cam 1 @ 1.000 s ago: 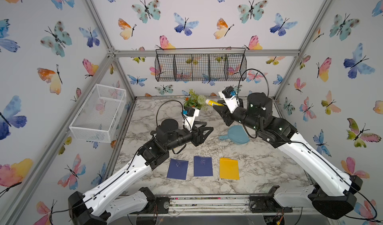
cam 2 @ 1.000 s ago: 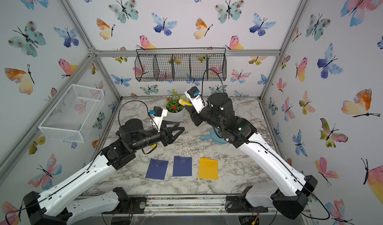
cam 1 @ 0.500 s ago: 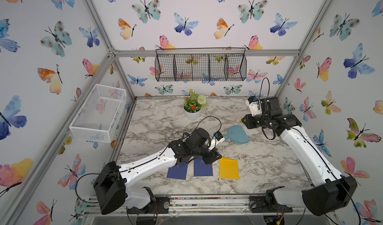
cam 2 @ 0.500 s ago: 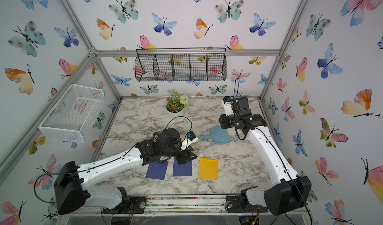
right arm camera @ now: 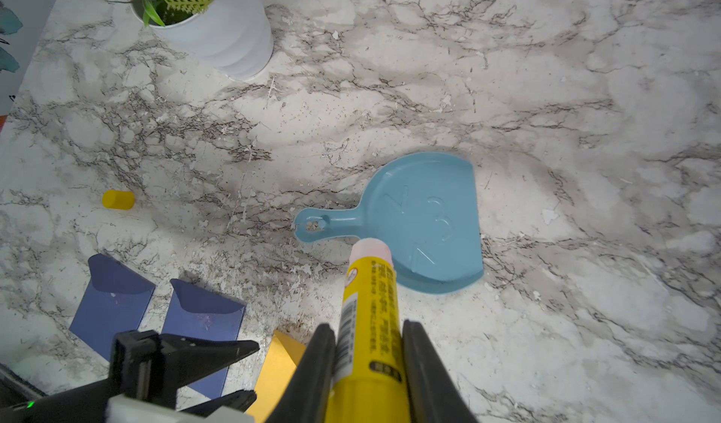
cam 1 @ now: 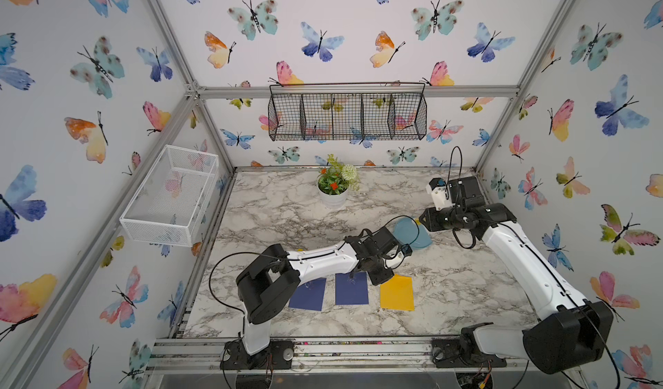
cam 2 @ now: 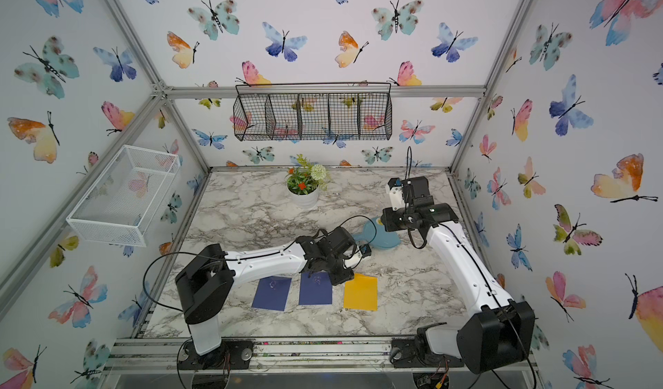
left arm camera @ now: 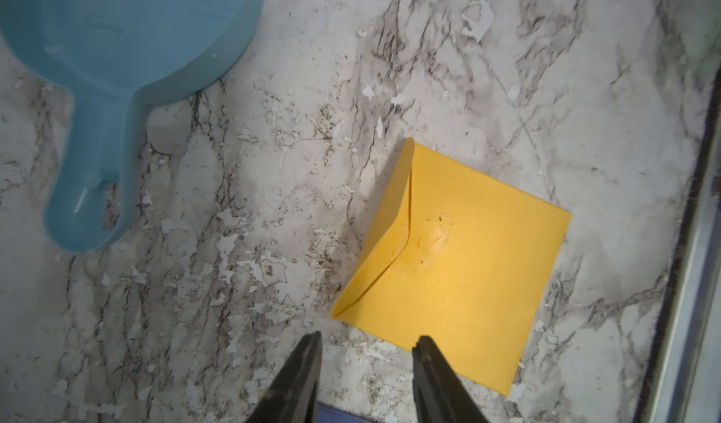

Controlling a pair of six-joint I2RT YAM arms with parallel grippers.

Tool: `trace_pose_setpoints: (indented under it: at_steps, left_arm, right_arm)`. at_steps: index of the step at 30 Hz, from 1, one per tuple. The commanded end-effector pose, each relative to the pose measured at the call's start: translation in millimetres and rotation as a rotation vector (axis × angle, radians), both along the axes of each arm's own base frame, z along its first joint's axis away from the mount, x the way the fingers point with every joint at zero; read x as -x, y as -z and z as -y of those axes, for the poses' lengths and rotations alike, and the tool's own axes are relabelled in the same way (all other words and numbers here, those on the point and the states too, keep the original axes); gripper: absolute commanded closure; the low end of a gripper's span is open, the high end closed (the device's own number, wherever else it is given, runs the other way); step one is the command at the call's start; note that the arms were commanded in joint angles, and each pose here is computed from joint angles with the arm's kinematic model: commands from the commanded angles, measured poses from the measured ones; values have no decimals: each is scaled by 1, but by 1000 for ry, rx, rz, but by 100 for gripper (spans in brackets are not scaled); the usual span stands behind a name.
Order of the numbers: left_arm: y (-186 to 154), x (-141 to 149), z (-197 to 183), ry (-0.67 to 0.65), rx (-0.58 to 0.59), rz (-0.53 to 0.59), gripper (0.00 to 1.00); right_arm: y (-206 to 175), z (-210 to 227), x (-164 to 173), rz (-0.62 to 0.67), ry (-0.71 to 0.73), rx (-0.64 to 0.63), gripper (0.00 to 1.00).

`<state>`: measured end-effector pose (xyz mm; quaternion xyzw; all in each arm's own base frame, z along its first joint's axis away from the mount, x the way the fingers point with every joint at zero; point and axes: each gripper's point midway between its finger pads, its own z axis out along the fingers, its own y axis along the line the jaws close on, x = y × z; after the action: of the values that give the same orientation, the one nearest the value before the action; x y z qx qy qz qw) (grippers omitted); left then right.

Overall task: Seal the envelope with a glue stick
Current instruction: Adjust the envelope at the center of the board.

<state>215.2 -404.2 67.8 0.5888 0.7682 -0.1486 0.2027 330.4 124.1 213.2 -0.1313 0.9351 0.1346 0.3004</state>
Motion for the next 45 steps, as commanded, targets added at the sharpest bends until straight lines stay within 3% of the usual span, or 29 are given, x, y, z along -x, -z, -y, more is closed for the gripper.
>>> trace_pose_setpoints:
  at_steps: [1, 8, 17, 28, 35, 45]
  left_arm:
    - [8, -11, 0, 39, -79, 61, 58]
    - [34, -10, 9, 86, -114, 18, 64]
    - [43, -9, 7, 108, -131, 10, 71]
    - [50, -4, 0, 87, -117, -21, 90]
    - [25, 11, 6, -40, 55, -140, 94]
    - [8, 27, 15, -317, 281, -380, 97]
  right_arm:
    - [-7, -5, -7, 19, -12, -27, 98]
    - [-9, -8, -9, 23, -27, -33, 98]
    - [-13, -8, -10, 33, -32, -34, 98]
    - [-16, -5, -9, 27, -9, -31, 98]
    - [-14, 0, -1, -38, 52, -41, 98]
    - [25, 7, 40, -308, 126, -23, 98]
